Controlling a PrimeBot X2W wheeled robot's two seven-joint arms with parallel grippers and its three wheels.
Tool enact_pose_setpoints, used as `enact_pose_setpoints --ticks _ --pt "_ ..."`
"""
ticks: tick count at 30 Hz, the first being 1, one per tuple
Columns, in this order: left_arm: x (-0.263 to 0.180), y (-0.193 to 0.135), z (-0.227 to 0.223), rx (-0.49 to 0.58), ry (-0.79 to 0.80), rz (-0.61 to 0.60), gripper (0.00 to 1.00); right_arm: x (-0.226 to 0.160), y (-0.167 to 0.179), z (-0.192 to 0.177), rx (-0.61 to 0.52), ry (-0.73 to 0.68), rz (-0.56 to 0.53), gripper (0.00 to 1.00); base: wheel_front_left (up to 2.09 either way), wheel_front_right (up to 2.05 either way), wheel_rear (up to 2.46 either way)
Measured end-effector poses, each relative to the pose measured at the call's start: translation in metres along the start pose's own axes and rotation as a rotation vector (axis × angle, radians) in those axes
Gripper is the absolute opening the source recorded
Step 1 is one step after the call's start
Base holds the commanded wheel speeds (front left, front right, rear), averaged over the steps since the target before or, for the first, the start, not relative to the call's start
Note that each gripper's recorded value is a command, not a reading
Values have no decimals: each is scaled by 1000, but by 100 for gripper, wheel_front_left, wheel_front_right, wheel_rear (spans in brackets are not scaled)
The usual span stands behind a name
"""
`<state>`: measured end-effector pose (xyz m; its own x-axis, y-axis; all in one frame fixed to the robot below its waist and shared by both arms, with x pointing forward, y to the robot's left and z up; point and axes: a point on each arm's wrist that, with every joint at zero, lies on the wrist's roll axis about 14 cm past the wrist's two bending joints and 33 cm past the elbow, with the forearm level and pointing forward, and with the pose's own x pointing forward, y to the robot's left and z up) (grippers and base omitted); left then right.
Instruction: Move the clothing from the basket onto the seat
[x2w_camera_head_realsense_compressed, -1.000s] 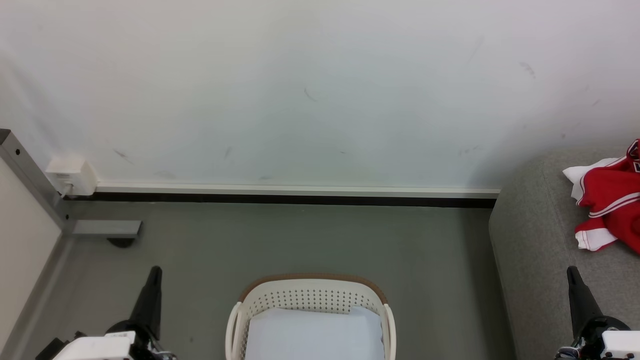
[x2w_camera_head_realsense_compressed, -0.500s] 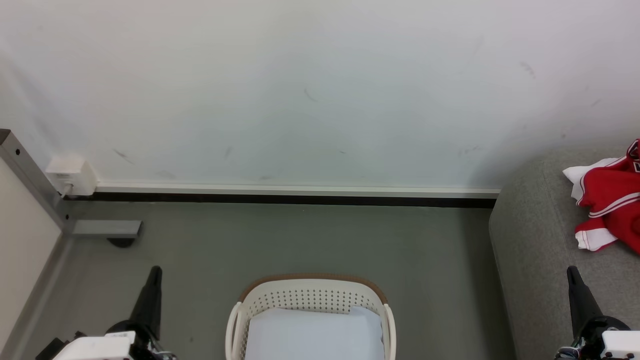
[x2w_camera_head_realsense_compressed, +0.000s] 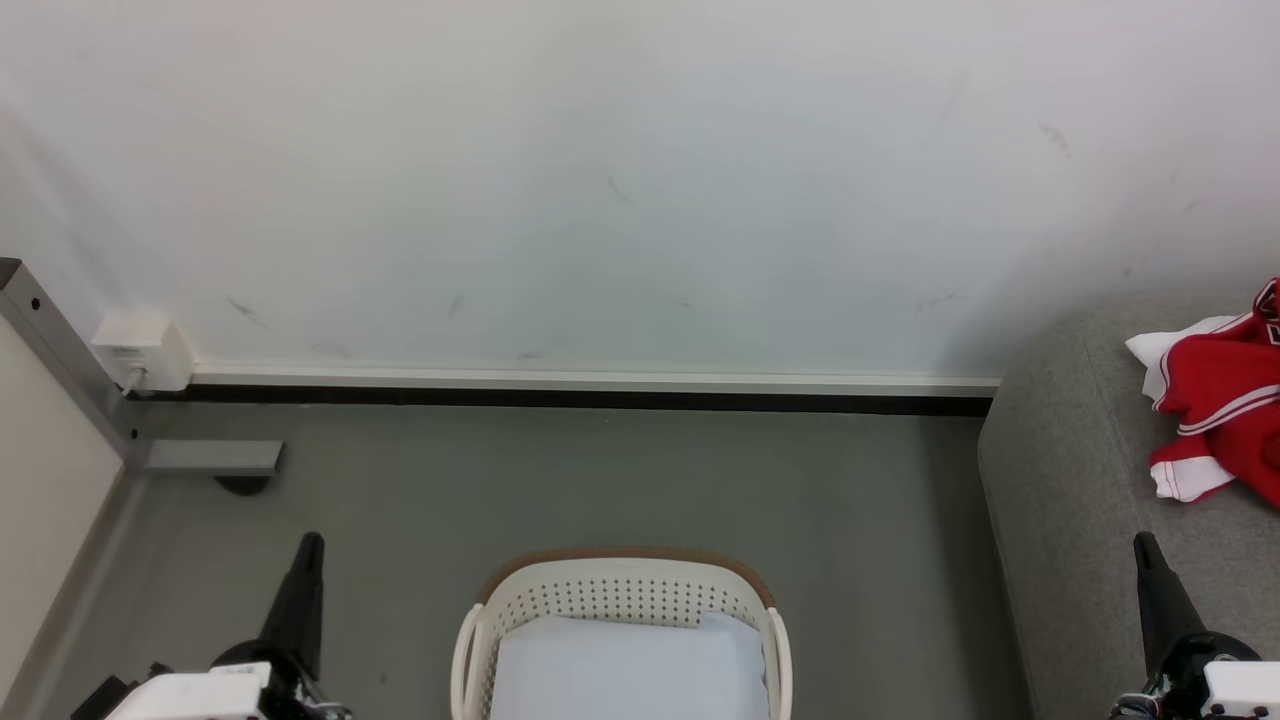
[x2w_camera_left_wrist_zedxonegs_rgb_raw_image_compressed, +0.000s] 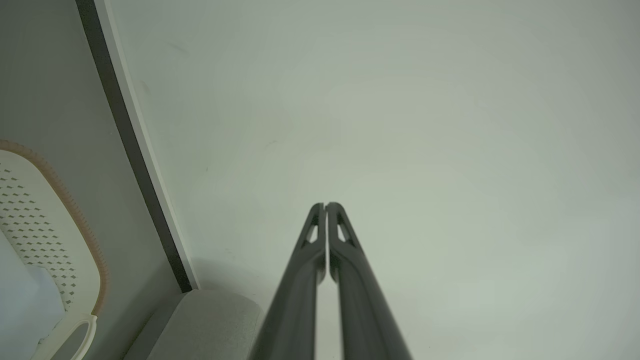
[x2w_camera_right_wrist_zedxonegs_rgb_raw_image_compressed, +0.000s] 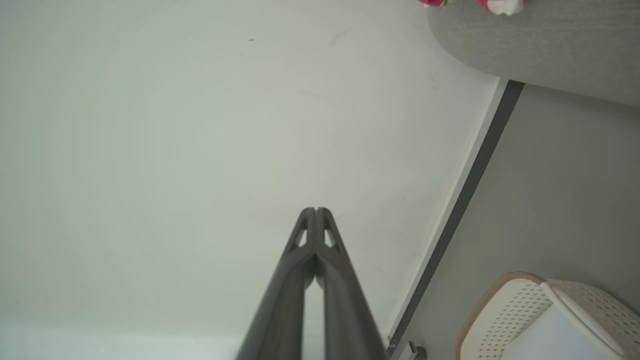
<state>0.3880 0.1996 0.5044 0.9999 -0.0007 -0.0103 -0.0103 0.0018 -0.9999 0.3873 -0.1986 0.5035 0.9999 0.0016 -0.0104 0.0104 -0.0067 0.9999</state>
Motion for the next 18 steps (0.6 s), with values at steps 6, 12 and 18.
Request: enact_pose_setpoints --ticks 6,12,18 --pt "0 0 0 0 0 0 0 0 0 0 0 0 0 0 0 0 0" --pt "0 0 0 0 0 0 0 0 0 0 0 0 0 0 0 0 0" --pt "0 0 0 0 0 0 0 0 0 0 0 0 0 0 0 0 0"
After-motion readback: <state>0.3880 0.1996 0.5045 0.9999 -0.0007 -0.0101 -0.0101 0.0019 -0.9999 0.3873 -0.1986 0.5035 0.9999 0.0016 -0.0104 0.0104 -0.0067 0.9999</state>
